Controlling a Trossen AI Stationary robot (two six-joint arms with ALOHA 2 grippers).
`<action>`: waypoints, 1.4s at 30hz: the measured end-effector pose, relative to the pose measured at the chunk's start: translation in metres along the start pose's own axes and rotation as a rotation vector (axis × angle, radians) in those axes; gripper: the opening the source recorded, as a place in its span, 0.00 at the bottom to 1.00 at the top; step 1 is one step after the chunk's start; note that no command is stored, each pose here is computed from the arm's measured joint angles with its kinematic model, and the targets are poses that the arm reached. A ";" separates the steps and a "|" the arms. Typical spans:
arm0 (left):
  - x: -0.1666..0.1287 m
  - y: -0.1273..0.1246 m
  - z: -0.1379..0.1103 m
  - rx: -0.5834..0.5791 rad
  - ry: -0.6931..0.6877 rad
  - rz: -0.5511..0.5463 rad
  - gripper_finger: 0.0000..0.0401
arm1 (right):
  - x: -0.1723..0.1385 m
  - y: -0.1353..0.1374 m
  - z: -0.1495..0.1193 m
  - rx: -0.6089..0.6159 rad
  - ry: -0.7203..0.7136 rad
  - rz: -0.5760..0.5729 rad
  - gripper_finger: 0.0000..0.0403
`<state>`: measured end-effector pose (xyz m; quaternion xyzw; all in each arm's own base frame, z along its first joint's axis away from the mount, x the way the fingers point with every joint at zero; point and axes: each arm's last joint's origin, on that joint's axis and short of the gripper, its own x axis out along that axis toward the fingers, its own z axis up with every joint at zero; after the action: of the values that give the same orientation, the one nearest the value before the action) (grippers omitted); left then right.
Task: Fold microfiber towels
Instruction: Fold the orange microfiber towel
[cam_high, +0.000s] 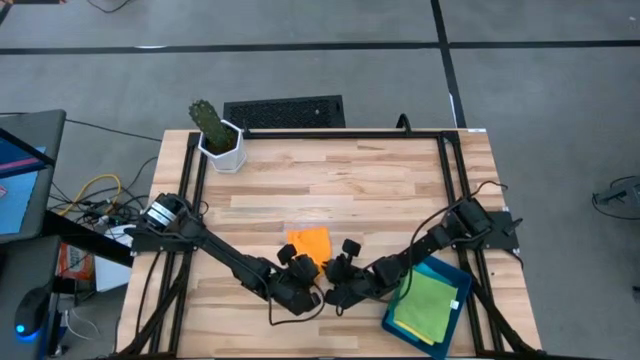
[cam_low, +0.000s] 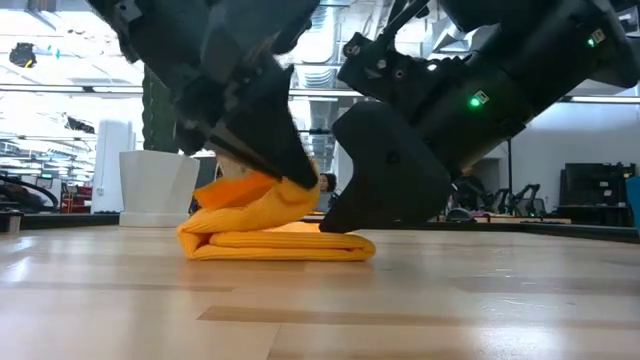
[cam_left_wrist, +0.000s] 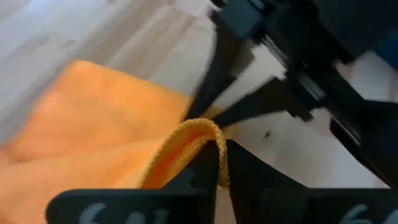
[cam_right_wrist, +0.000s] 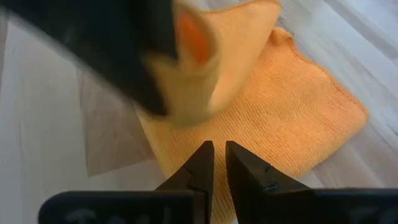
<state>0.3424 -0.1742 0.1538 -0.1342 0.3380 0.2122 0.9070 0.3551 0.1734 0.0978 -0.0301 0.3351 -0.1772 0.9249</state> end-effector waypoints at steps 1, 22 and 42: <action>0.002 -0.001 -0.001 0.004 0.001 -0.002 0.06 | 0.000 0.000 0.000 0.000 0.000 0.000 0.16; 0.026 0.009 0.019 0.003 0.039 -0.107 0.59 | -0.040 0.000 0.004 -0.049 -0.020 -0.094 0.16; -0.014 0.035 0.075 0.005 0.075 -0.302 0.61 | -0.052 0.006 0.001 -0.064 -0.029 -0.088 0.16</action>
<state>0.3584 -0.1191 0.2146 -0.1892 0.3480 0.0674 0.9157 0.3205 0.1968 0.1288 -0.0768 0.3254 -0.2066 0.9195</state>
